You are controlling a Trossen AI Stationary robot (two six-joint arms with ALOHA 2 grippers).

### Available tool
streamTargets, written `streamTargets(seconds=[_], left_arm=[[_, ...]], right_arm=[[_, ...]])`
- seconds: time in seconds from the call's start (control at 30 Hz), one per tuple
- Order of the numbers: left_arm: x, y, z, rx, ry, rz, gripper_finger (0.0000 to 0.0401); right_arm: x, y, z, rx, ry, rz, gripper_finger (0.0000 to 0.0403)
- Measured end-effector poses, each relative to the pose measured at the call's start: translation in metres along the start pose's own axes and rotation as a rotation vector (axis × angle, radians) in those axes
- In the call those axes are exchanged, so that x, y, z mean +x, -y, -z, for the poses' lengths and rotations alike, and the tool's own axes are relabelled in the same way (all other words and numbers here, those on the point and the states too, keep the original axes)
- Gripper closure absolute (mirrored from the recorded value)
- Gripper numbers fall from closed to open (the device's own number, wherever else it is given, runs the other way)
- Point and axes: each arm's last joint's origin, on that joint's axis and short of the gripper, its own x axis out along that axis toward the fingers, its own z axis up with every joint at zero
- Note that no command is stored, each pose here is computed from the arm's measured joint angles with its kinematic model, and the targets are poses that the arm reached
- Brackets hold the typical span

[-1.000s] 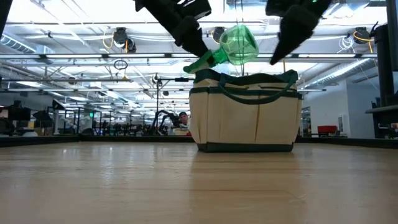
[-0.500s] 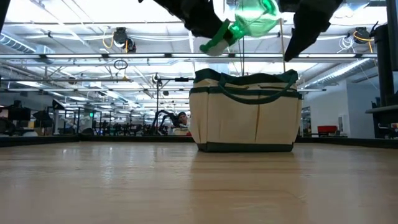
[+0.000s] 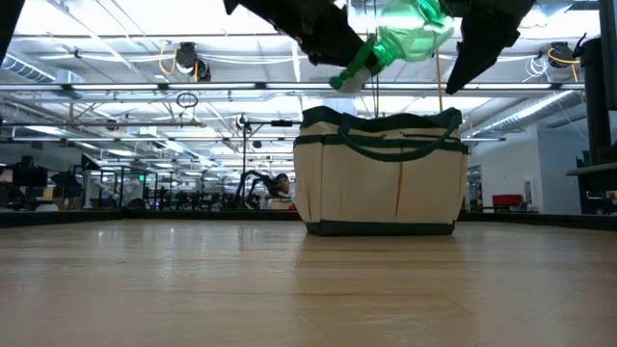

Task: Pick & Place Garden tools in Gardening bag
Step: Put the green spray bottle into the brown gardening bag

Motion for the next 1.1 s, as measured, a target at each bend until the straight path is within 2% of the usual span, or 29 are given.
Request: streamTargets(seconds=[0.2, 0.33, 0.77, 1.1], left_arm=[[0.020, 0.001, 0.013, 0.008, -0.055, -0.047, 0.0267], [0.027, 0.003, 0.024, 0.012, -0.140, -0.085, 0.0267], [0.023, 0.008, 0.043, 0.044, -0.335, -0.042, 0.0267], [0.022, 0.008, 0.048, 0.044, -0.375, -0.021, 0.0267]], right_arm=[[-0.001, 0.000, 0.005, 0.020, -0.040, 0.013, 0.0193], [-0.001, 0.001, 0.008, 0.047, -0.069, 0.024, 0.0193], [-0.001, 0.001, 0.008, 0.050, -0.072, 0.027, 0.0193], [-0.001, 0.001, 0.008, 0.049, -0.072, 0.027, 0.0193]])
